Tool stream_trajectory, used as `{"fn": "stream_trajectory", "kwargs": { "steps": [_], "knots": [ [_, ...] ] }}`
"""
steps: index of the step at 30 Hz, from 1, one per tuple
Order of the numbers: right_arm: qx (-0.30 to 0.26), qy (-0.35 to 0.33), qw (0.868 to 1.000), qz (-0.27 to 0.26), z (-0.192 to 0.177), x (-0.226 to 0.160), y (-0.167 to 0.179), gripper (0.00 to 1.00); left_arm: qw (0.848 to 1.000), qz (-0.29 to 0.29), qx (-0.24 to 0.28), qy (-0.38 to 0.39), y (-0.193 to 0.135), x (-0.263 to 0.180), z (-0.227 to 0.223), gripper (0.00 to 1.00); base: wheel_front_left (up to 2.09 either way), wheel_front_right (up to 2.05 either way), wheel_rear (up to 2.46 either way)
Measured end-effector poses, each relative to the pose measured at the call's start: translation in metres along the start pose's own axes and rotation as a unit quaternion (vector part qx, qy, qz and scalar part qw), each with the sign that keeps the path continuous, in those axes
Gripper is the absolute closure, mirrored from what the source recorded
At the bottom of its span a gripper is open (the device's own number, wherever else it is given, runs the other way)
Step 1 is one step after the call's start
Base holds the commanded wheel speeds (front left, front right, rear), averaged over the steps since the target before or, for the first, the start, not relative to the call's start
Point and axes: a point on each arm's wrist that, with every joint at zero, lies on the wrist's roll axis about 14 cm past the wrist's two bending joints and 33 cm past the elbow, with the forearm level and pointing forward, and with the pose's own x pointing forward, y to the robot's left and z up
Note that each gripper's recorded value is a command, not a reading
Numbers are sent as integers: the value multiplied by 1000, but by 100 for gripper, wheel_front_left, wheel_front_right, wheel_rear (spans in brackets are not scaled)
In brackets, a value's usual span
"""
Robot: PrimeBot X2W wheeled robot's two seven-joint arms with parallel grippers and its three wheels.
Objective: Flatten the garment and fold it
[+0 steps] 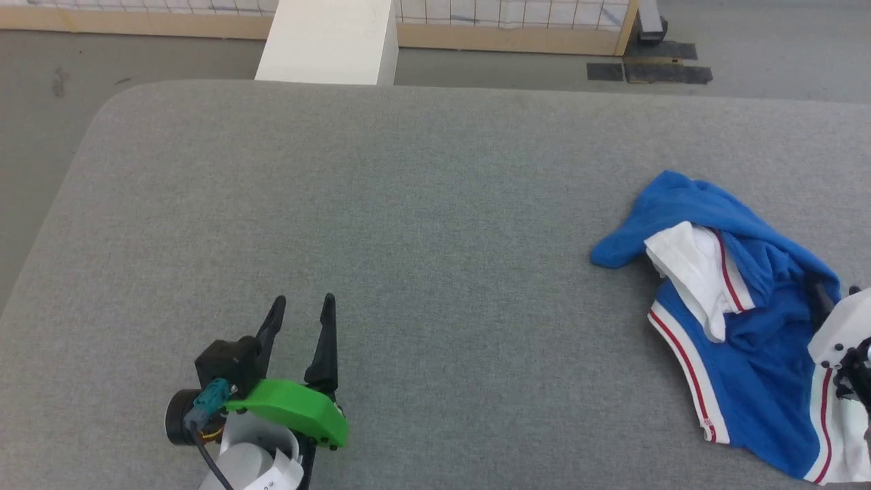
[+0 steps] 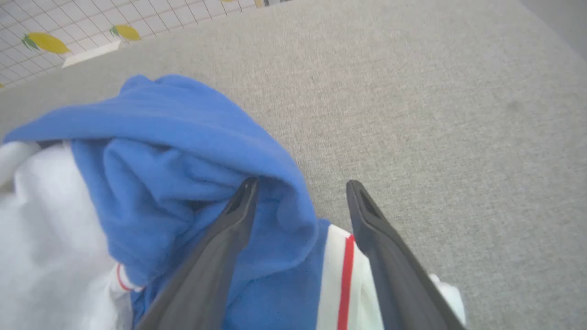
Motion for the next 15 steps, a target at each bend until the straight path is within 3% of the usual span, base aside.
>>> {"fn": "stream_trajectory", "kwargs": {
  "steps": [8, 15],
  "knots": [
    [-37, -120, 991, 47, 39, -26, 38, 0, 1000, -9, 5, -18, -5, -2, 12, 0, 0, 0, 0],
    [-125, -59, 981, 134, 33, -50, 107, 0, 999, -15, 10, -29, -8, -7, 22, 0, 0, 0, 0]
  ]
}}
